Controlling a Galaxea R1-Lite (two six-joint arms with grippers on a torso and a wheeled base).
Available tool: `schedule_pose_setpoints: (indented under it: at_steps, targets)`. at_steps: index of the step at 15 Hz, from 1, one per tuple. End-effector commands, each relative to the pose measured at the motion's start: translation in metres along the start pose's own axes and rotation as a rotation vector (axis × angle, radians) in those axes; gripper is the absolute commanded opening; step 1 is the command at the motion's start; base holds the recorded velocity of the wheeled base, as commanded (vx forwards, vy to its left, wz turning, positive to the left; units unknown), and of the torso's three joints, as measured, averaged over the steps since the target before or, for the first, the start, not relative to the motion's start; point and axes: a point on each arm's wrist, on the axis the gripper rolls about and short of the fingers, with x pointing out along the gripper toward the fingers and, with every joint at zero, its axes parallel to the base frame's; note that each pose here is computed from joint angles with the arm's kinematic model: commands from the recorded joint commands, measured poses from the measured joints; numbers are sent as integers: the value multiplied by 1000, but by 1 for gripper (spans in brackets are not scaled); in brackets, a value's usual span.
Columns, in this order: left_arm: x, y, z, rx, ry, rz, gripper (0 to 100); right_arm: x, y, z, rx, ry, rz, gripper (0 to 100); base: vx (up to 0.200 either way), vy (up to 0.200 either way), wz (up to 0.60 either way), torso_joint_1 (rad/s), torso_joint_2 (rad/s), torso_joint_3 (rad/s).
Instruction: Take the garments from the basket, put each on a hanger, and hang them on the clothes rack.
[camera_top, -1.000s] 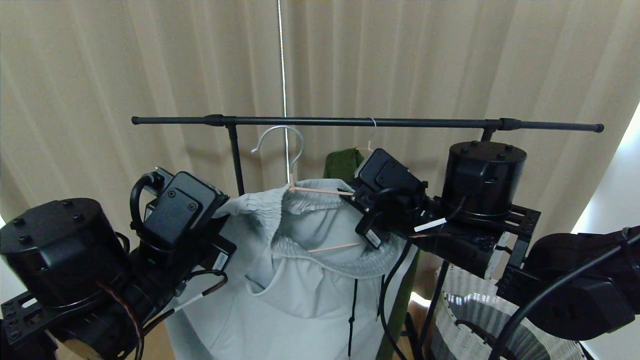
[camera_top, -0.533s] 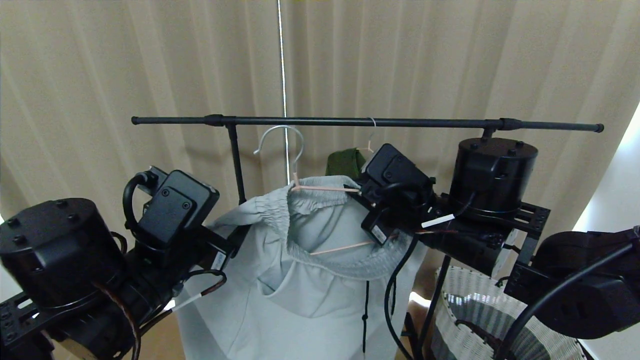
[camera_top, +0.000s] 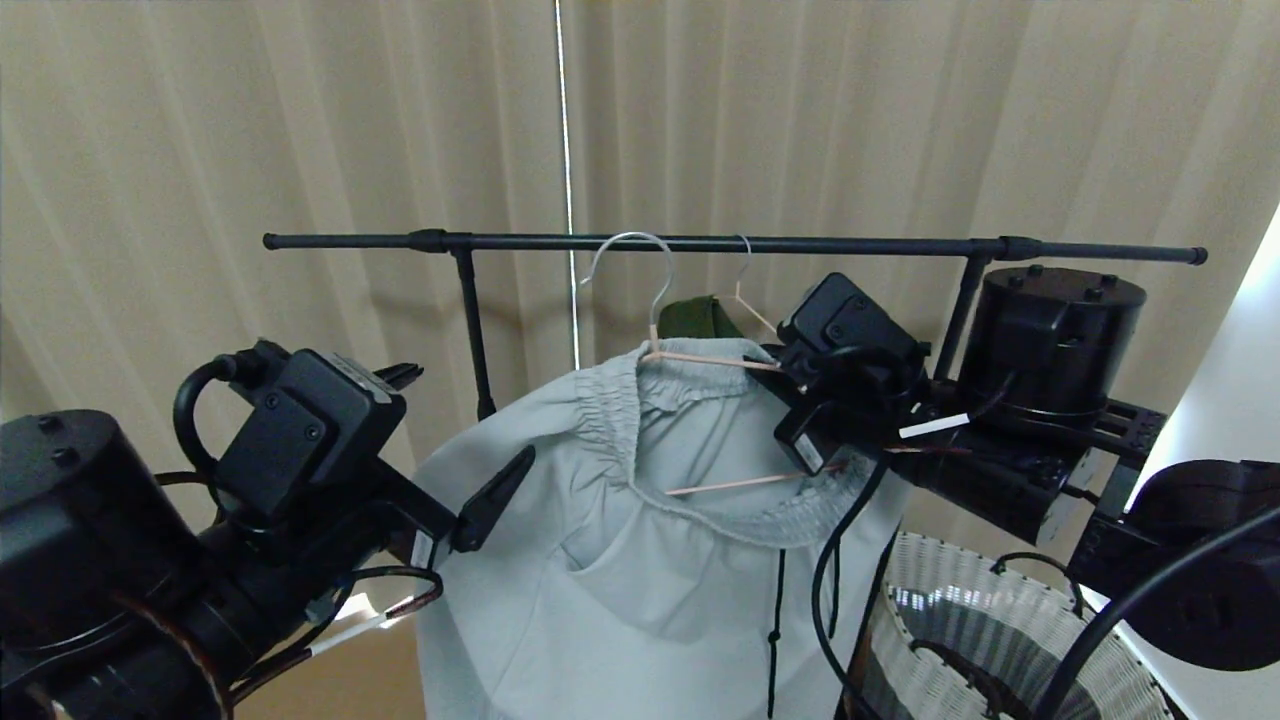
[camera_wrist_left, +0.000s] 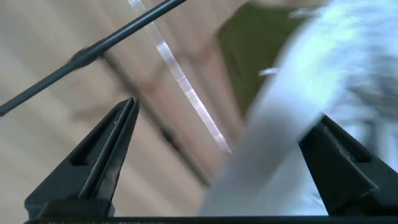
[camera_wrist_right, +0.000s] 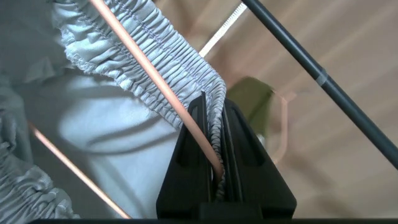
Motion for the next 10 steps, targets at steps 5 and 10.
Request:
schedule_pose_setpoints:
  at_steps: [5,10]
  targets:
    - [-25,2,-11,-41,20,-5,100,-12,-25,3,13,-1,-102,0,0,0,0,0,0,0]
    - [-40,-3,-43,-23,157,-21,100,-27,-37,12,22,-37,-143,0,0,0,0,0,0,0]
